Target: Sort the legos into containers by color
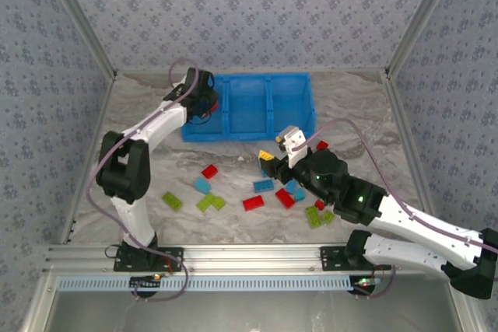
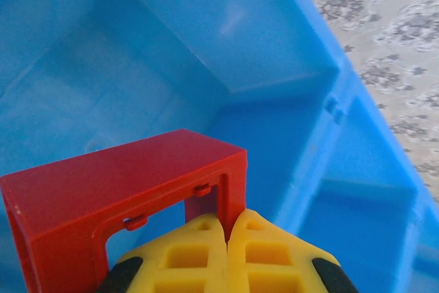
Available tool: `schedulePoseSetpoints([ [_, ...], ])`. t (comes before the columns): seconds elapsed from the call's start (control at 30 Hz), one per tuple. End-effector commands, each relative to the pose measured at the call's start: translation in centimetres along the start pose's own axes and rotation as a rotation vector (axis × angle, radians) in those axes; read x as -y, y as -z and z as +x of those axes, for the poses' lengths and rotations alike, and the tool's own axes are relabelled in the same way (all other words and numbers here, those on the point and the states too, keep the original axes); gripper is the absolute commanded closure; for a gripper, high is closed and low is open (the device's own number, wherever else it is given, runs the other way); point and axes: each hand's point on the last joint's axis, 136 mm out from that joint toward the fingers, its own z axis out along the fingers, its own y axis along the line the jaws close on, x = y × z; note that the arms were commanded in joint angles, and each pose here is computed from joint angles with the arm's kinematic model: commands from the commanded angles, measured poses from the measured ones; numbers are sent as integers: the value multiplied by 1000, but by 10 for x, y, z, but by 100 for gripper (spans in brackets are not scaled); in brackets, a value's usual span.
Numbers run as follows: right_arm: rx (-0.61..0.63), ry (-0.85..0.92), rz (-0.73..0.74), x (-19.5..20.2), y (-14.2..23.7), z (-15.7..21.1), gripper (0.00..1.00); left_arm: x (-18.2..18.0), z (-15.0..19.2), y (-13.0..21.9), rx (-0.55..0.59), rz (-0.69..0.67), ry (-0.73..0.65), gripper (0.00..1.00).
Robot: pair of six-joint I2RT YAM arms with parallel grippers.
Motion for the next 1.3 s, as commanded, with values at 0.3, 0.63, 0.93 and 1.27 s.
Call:
schedulePoseSetpoints([
  [0.3, 7, -112, 28, 18, 3, -11, 39, -24, 15, -50, -71, -28, -34, 100],
  [0.63, -54, -163, 96, 36, 8, 9, 39, -26, 14, -42, -82, -41, -66, 71],
  [0.93, -133, -243, 300, 83, 23, 15, 36, 15, -17, 23, 52, 7, -132, 63],
  [1.27, -585, -743, 896, 168, 77, 138, 23, 132, 79, 186, 49, 441, -726, 31],
])
